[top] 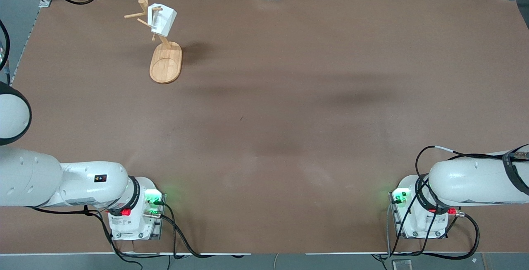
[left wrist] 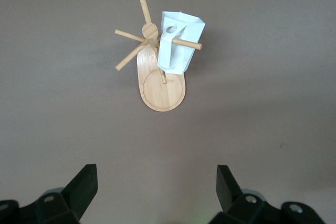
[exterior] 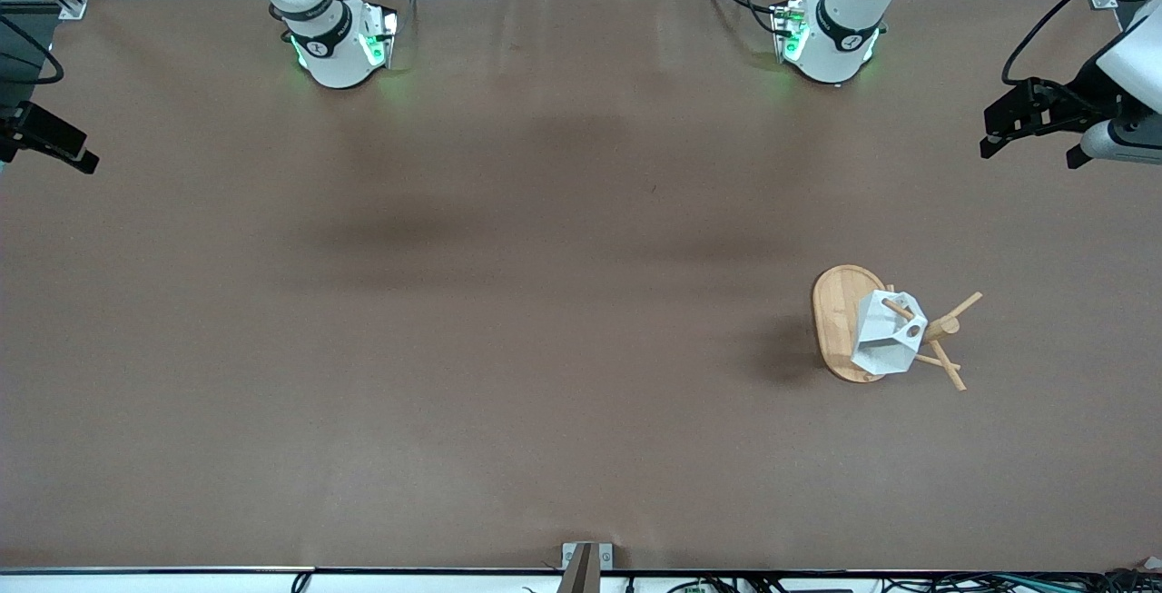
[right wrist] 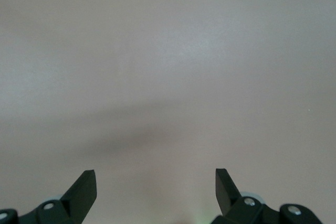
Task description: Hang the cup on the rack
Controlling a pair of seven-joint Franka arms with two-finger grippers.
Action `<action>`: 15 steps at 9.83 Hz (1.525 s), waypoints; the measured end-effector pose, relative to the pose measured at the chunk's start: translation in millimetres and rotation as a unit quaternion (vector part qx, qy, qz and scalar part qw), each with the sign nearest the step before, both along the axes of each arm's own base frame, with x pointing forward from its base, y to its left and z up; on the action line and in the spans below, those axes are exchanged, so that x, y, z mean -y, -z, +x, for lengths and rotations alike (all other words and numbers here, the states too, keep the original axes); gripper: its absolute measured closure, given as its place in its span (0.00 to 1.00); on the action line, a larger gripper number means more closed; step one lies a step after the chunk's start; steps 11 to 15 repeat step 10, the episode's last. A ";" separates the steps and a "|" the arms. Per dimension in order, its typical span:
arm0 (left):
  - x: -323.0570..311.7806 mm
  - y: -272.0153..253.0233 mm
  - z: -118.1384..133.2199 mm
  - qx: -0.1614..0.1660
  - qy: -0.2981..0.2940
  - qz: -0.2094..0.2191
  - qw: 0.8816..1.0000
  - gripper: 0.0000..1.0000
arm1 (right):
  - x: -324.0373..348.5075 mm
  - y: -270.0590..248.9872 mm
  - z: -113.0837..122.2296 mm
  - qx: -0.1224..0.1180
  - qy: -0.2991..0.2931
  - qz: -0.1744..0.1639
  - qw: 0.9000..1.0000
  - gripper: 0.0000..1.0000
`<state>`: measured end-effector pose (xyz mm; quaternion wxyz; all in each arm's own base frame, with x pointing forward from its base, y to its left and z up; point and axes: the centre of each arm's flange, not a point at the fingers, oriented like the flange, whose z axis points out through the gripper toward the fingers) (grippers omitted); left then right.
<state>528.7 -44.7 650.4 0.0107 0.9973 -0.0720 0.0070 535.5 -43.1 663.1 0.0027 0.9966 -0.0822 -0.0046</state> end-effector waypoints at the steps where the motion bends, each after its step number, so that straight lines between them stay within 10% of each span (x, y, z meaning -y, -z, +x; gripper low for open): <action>1: 3.2 -1.6 -1.7 0.001 -0.003 0.001 1.000 0.00 | 0.4 0.0 0.0 0.000 0.000 0.000 1.000 0.00; 15: 0.8 -4.4 -1.0 0.005 -0.006 0.012 1.000 0.00 | 8.2 0.0 -0.7 0.000 0.007 0.000 1.000 0.00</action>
